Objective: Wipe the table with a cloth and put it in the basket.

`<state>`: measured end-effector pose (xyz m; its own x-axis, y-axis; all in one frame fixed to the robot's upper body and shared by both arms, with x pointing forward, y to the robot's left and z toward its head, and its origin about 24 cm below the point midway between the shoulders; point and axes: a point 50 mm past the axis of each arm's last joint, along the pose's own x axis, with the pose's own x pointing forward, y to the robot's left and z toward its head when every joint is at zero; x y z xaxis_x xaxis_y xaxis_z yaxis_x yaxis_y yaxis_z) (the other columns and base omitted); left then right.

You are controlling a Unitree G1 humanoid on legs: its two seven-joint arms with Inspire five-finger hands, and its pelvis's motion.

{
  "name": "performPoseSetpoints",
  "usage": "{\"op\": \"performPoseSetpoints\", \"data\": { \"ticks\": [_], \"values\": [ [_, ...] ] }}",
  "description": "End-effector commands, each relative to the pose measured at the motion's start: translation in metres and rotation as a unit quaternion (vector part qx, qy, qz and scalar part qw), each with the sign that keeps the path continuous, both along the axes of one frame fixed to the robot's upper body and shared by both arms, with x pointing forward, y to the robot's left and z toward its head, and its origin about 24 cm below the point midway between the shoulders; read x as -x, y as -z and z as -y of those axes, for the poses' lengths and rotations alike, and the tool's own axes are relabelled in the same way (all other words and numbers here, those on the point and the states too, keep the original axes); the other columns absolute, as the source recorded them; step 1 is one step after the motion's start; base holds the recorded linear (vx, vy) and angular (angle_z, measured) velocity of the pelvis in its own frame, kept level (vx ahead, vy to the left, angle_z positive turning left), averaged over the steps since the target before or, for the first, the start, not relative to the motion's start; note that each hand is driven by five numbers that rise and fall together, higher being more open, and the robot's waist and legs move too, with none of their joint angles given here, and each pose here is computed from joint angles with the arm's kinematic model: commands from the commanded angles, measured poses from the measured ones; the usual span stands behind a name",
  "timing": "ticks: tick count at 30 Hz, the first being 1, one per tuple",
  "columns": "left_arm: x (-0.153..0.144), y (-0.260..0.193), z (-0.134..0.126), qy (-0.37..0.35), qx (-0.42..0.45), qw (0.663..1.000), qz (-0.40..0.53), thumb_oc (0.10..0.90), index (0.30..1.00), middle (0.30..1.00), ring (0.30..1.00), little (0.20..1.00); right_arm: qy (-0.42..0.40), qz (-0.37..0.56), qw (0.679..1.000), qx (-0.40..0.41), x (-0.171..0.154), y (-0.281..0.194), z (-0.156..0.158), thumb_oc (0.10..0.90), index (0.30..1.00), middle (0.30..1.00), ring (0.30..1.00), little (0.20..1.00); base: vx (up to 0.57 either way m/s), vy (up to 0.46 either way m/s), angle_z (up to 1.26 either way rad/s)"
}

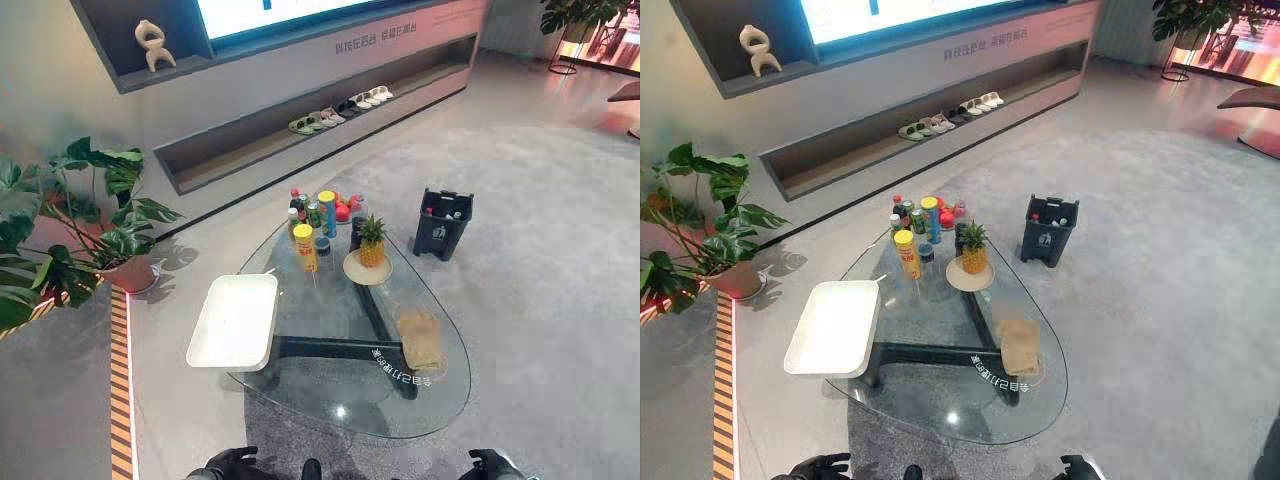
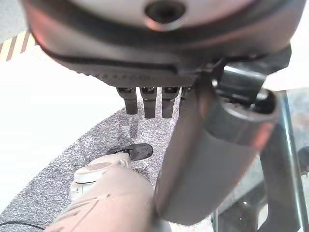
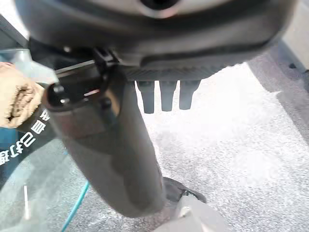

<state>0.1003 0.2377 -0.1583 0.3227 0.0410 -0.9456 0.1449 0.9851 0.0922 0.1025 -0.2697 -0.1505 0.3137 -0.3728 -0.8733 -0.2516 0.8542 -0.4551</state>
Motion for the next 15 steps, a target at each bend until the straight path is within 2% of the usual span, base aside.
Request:
{"op": "performPoseSetpoints", "data": {
  "ticks": [1, 15],
  "values": [
    [-0.0227, -0.0078, -0.0099, 0.0, -0.023, 1.0, 0.021, 0.8, 0.9, 0.9, 0.9, 0.9, 0.019, 0.014, 1.0, 0.017, -0.0115, -0.0063, 0.0101, 0.8, 0.9, 0.9, 0.9, 0.9, -0.05, 0.116, -0.48],
    [-0.0223, -0.0075, -0.0099, -0.013, -0.019, 1.0, 0.021, 0.8, 0.9, 0.9, 0.9, 0.9, 0.018, 0.012, 1.0, 0.019, -0.0084, -0.0053, 0.0096, 0.8, 0.9, 0.9, 0.9, 0.9, 0.0, 0.0, 0.0]
  ]
}}
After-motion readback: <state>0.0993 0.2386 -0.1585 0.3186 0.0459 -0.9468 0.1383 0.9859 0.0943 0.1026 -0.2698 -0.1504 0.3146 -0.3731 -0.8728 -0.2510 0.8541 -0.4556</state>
